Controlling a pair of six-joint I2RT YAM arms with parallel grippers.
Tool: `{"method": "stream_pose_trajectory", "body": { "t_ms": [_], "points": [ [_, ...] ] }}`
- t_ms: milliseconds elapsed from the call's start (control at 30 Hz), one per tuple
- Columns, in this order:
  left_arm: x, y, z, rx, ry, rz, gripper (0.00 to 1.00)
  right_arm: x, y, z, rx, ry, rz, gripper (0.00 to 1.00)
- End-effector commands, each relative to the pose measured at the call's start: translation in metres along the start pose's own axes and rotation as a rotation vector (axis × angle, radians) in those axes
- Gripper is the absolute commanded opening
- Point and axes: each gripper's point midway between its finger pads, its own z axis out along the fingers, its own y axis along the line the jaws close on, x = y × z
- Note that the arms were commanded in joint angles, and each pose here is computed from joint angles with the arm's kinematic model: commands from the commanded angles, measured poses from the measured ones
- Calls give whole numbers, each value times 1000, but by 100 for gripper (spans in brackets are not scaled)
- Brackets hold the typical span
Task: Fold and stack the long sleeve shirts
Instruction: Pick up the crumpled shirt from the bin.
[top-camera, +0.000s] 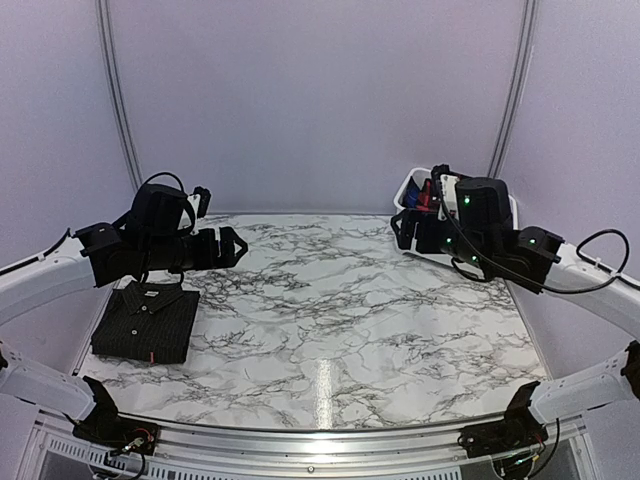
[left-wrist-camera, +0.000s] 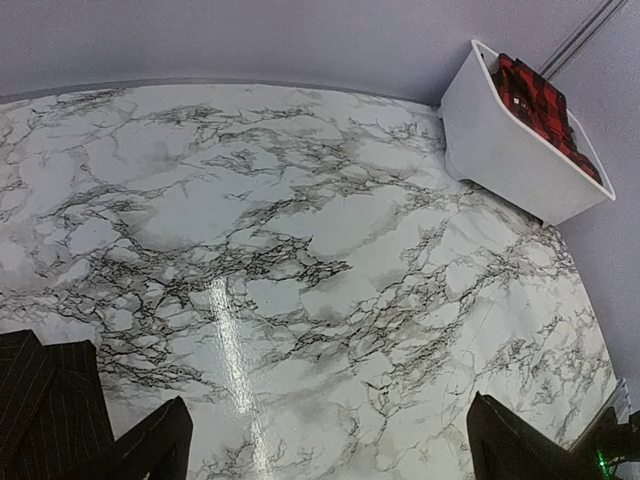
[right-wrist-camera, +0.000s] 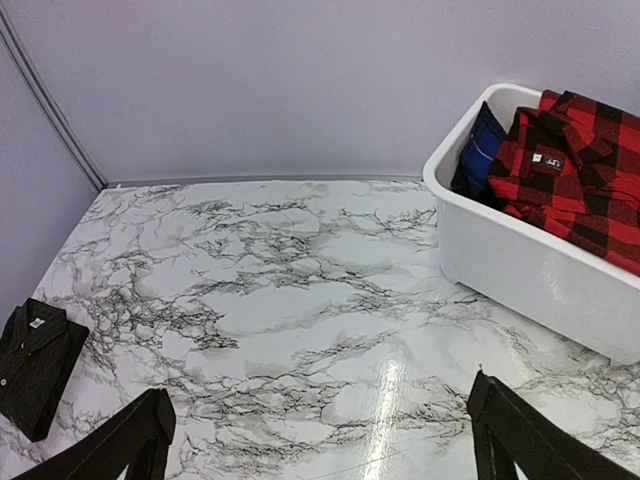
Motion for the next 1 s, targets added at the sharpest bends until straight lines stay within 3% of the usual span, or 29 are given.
{"method": "stream_pose_trajectory", "body": {
  "t_ms": [0, 333, 700, 967],
  "points": [
    [-14, -5, -6, 20, -49, 8, 99, -22, -5, -11, 20, -57, 20, 98],
    [-4, -11, -4, 66, -8, 25, 99, -43, -23, 21, 180, -78, -38, 98],
    [-7, -16, -17, 112, -4, 17, 99, -106, -159, 97, 356, -107, 75, 94],
    [-9, -13, -38, 111, -10, 26, 99, -100, -230, 170, 458, -8, 87, 93]
  ]
}}
